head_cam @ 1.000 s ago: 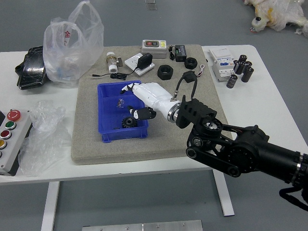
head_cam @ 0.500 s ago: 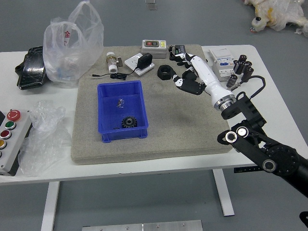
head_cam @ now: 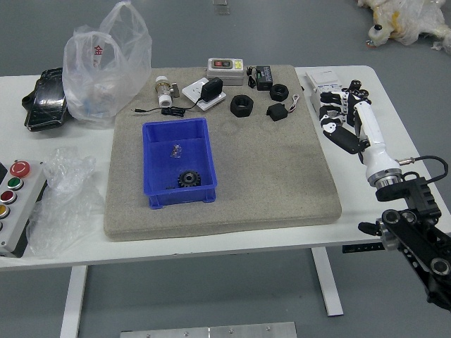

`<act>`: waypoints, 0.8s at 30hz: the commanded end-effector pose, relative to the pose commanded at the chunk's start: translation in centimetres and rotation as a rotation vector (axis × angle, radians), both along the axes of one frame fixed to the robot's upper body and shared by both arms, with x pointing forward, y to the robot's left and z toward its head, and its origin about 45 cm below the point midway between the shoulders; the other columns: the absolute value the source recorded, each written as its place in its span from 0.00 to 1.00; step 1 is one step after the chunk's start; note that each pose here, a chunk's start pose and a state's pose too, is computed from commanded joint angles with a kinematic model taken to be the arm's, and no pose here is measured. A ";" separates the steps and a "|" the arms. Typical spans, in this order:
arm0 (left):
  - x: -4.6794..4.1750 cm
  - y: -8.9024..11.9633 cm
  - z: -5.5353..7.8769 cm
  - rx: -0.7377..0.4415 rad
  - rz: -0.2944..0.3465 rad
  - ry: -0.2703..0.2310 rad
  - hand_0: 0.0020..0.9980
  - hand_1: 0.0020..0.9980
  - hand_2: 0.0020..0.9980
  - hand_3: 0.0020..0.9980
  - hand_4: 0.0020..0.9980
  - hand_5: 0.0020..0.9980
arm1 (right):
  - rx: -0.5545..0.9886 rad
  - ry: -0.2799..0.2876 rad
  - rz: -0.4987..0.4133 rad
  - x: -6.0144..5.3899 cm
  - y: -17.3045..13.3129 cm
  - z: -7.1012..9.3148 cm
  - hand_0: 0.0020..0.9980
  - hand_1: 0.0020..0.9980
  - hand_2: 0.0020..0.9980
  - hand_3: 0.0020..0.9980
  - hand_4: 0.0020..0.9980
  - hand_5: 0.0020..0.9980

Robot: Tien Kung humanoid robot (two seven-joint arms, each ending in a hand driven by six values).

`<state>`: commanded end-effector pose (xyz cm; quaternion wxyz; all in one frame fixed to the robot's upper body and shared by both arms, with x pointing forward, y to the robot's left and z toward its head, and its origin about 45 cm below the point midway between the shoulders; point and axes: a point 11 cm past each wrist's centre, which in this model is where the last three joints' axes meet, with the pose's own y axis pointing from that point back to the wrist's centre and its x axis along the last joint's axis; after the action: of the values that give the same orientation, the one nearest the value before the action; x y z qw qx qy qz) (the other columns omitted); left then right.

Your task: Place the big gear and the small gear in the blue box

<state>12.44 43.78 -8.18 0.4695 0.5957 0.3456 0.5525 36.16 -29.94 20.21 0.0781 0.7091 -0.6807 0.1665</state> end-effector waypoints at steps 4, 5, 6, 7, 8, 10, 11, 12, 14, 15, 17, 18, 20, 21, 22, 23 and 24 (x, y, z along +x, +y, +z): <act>-0.15 0.6 0.2 0.007 0.006 -0.004 0.65 0.58 0.56 0.65 0.67 0.36 | 0.077 0.001 0.009 -0.3 0.2 -0.6 0.46 0.66 0.68 0.65 0.54 0.21; -0.15 0.7 0.2 0.007 0.007 -0.005 0.65 0.58 0.56 0.65 0.68 0.36 | 0.095 0.003 0.009 -0.3 0.2 -0.7 0.47 0.66 0.68 0.66 0.54 0.21; -0.13 0.7 0.2 0.008 0.008 -0.008 0.65 0.58 0.56 0.65 0.68 0.36 | 0.112 0.003 0.008 -0.3 0.2 -0.7 0.47 0.66 0.68 0.66 0.54 0.21; -0.08 0.8 0.3 0.009 0.008 -0.012 0.65 0.58 0.56 0.65 0.68 0.36 | 0.128 0.004 0.005 -0.3 0.2 -0.8 0.47 0.66 0.68 0.66 0.54 0.21; -0.05 0.9 0.3 0.009 0.009 -0.015 0.65 0.58 0.56 0.65 0.68 0.36 | 0.142 0.004 0.002 -0.3 0.1 -0.8 0.47 0.66 0.68 0.66 0.54 0.21; -0.11 0.9 0.3 0.009 0.016 -0.021 0.65 0.58 0.56 0.65 0.68 0.36 | 0.165 0.005 -0.005 -0.4 -0.2 -0.8 0.47 0.66 0.68 0.66 0.54 0.21; -0.23 0.9 0.2 0.008 0.021 -0.023 0.65 0.59 0.56 0.65 0.67 0.36 | 0.174 0.005 -0.009 -0.5 -0.4 -0.8 0.47 0.66 0.68 0.66 0.55 0.21; -0.39 0.8 0.2 0.006 0.027 -0.024 0.65 0.59 0.56 0.65 0.67 0.36 | 0.181 0.004 -0.014 -0.6 -0.6 -0.8 0.47 0.66 0.68 0.66 0.55 0.21; -0.75 0.7 0.0 0.002 0.043 -0.027 0.65 0.59 0.56 0.65 0.67 0.36 | 0.192 0.000 -0.027 -0.7 -1.1 -0.7 0.47 0.66 0.68 0.66 0.55 0.21; -0.88 0.6 -0.1 0.000 0.050 -0.029 0.65 0.59 0.56 0.65 0.67 0.36 | 0.196 -0.003 -0.034 -0.8 -1.3 -0.7 0.47 0.66 0.68 0.66 0.55 0.21; -1.07 0.5 -0.2 -0.003 0.064 -0.035 0.65 0.59 0.56 0.65 0.67 0.36 | 0.203 -0.011 -0.049 -0.8 -1.8 -0.5 0.47 0.66 0.68 0.66 0.54 0.21; -1.12 0.4 -0.2 -0.004 0.070 -0.039 0.65 0.59 0.56 0.65 0.67 0.36 | 0.205 -0.015 -0.057 -0.8 -2.0 -0.4 0.47 0.66 0.68 0.66 0.54 0.21; -1.12 0.3 -0.3 -0.008 0.075 -0.045 0.65 0.59 0.56 0.65 0.67 0.36 | 0.206 -0.024 -0.074 -0.8 -2.6 -0.1 0.47 0.66 0.68 0.66 0.54 0.21; -1.08 0.3 -0.3 -0.009 0.076 -0.047 0.65 0.59 0.56 0.65 0.67 0.36 | 0.206 -0.028 -0.080 -0.8 -2.8 0.0 0.47 0.66 0.68 0.66 0.54 0.21; -1.00 0.3 -0.3 -0.009 0.076 -0.051 0.65 0.59 0.56 0.65 0.67 0.36 | 0.206 -0.032 -0.086 -0.8 -3.1 0.2 0.47 0.66 0.68 0.66 0.54 0.21; -0.90 0.4 -0.2 -0.009 0.076 -0.054 0.65 0.58 0.56 0.65 0.68 0.36 | 0.206 -0.035 -0.093 -0.8 -3.3 0.3 0.47 0.66 0.68 0.66 0.54 0.22; -0.79 0.4 -0.2 -0.008 0.075 -0.057 0.65 0.58 0.56 0.65 0.68 0.36 | 0.206 -0.037 -0.098 -0.8 -3.5 0.3 0.47 0.66 0.68 0.66 0.54 0.22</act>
<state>11.65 44.22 -8.38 0.4602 0.5646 0.3564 0.5851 35.37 -33.45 20.53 0.0003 0.6762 -0.7293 0.1045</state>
